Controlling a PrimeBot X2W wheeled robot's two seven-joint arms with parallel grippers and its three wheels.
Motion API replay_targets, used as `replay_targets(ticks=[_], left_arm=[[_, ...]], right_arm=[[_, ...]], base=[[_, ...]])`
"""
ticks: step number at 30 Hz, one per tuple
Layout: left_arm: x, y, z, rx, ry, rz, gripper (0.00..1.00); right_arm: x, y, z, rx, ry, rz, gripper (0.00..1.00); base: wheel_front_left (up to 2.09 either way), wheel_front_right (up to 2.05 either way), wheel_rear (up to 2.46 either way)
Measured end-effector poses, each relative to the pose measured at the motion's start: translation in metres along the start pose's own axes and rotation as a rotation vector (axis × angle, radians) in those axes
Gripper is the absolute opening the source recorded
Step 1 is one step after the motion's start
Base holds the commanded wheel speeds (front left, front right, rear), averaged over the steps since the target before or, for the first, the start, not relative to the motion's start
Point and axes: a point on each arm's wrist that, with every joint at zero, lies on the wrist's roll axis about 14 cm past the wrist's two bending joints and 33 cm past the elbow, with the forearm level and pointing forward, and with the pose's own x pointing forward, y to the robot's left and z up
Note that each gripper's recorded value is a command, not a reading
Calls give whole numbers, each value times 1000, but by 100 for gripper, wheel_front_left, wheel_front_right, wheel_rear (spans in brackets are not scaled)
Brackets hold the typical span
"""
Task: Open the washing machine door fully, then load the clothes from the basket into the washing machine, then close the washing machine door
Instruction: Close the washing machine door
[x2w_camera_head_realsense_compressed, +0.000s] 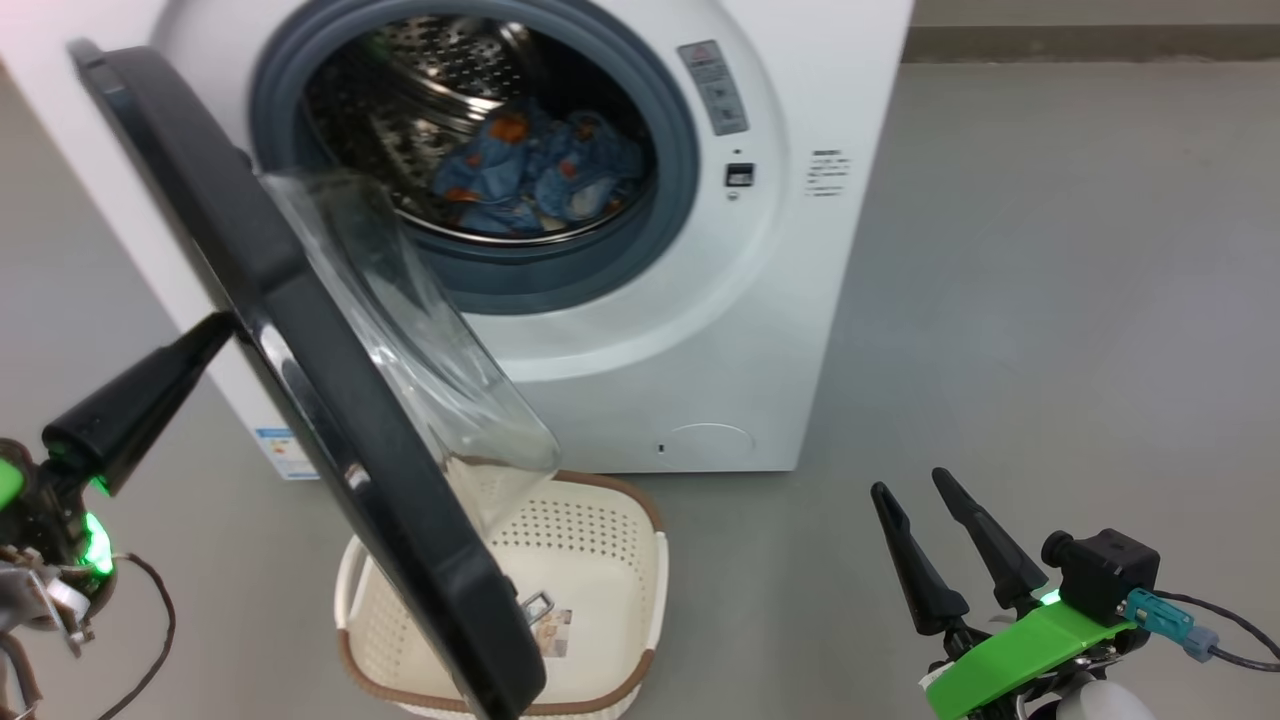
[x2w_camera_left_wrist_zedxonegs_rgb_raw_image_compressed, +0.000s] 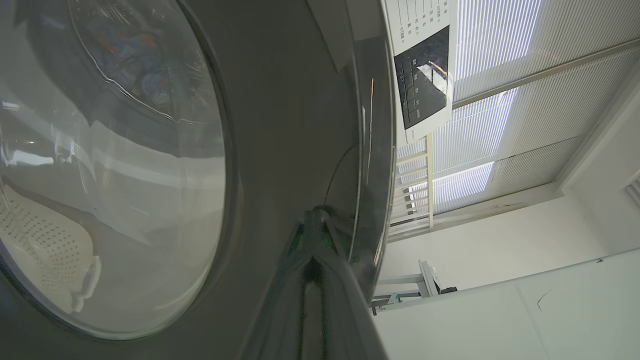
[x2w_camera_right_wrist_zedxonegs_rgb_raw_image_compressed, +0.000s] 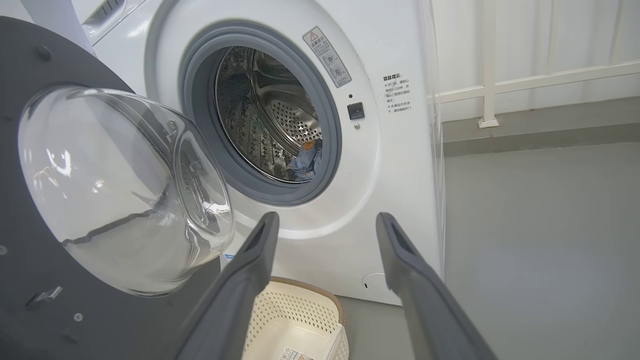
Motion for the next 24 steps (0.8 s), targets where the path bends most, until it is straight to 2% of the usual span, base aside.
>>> replay_targets(ticks=[24], left_arm=[[112,-6,-23,-6,96,-93,0]], right_arm=[[-46,-67,17,-26,-40,-231,100]], base=[[0,0,0]])
